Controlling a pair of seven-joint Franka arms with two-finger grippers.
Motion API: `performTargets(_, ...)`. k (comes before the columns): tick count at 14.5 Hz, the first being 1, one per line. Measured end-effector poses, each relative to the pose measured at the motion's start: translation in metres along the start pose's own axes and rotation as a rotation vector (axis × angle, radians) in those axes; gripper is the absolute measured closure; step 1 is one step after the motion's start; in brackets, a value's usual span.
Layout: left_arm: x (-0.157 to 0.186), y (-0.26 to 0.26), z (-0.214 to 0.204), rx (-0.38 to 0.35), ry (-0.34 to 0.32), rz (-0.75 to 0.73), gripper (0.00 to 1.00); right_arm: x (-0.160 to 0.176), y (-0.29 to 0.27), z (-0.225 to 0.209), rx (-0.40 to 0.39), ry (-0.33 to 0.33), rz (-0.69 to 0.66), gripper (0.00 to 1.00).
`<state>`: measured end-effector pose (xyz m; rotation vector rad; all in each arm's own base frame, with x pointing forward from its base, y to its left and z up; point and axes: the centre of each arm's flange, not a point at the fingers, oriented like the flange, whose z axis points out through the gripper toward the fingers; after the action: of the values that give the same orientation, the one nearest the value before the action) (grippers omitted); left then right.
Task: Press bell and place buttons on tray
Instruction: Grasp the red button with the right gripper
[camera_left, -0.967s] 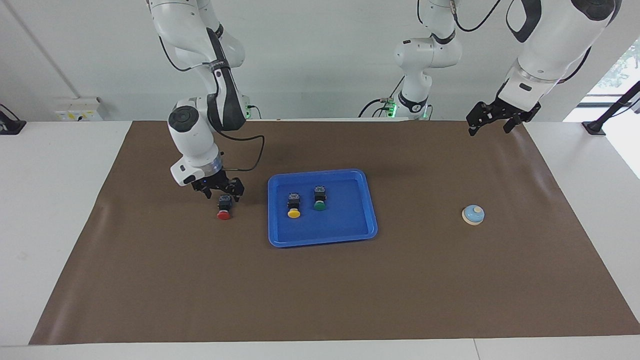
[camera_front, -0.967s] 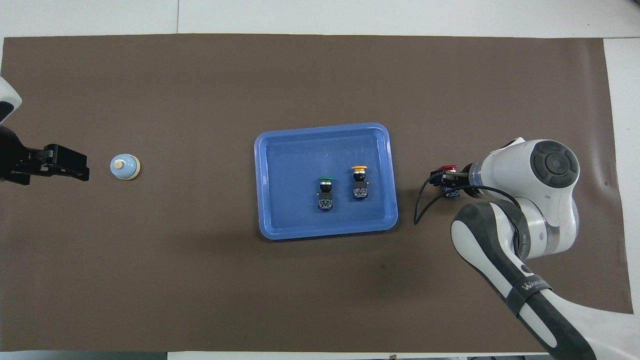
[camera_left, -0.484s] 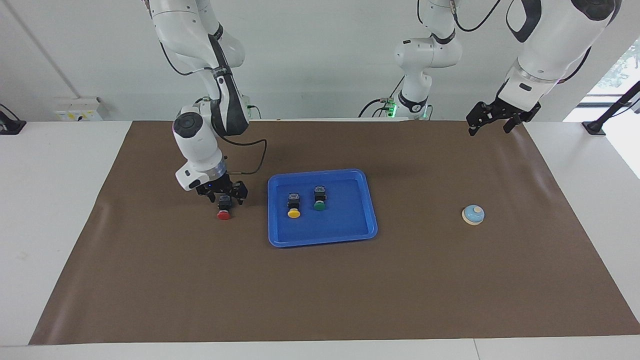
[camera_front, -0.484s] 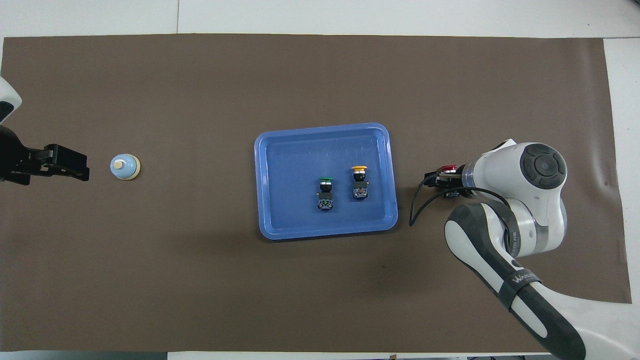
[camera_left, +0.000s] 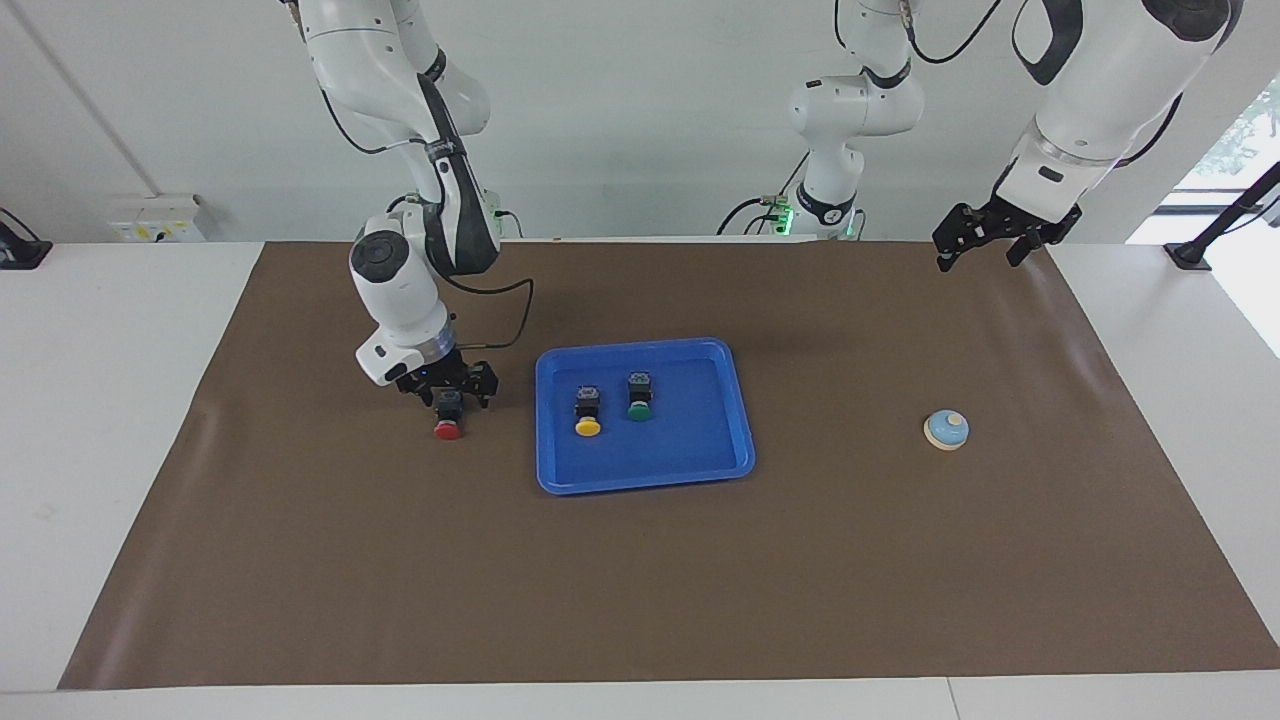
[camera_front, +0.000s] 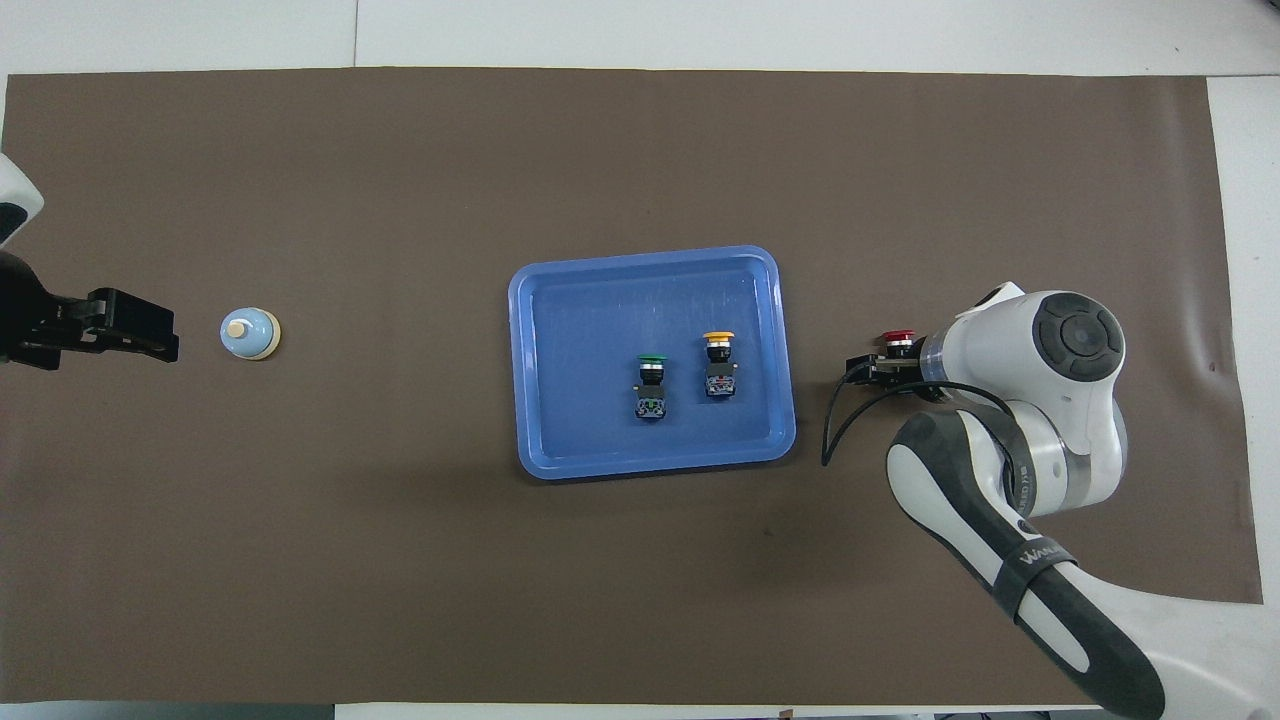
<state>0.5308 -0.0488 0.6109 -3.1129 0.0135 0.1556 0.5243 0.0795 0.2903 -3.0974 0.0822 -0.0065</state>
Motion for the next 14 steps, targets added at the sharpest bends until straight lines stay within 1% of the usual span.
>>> performTargets(3,0.0,0.0,0.0,0.0,0.0,0.0,0.0,-0.002,0.002,0.003,0.001,0.005,-0.019,0.0)
performTargets(4,0.0,0.0,0.0,0.0,0.0,0.0,0.0,-0.003,0.002,0.004,0.001,0.003,-0.019,0.03)
performTargets(6,0.0,0.0,0.0,0.0,0.0,0.0,0.0,-0.005,0.003,0.007,0.0,-0.003,-0.018,0.04)
performTargets(7,0.0,0.0,0.0,0.0,0.0,0.0,0.0,-0.005,0.004,0.008,-0.001,-0.003,-0.018,0.11)
performTargets(8,0.0,0.0,0.0,0.0,0.0,0.0,0.0,-0.005,0.004,0.008,0.0,-0.003,-0.017,0.25)
performTargets(10,0.0,0.0,0.0,0.0,0.0,0.0,0.0,-0.004,0.004,0.005,0.001,0.004,-0.016,0.49)
performTargets(11,0.0,0.0,0.0,0.0,0.0,0.0,0.0,-0.002,0.004,0.003,0.001,0.009,-0.016,0.59)
performTargets(13,0.0,0.0,0.0,0.0,0.0,0.0,0.0,0.002,0.001,-0.003,0.002,0.015,-0.021,0.59)
performTargets(14,0.0,0.0,0.0,0.0,0.0,0.0,0.0,0.007,-0.002,-0.01,0.002,0.008,-0.023,0.59)
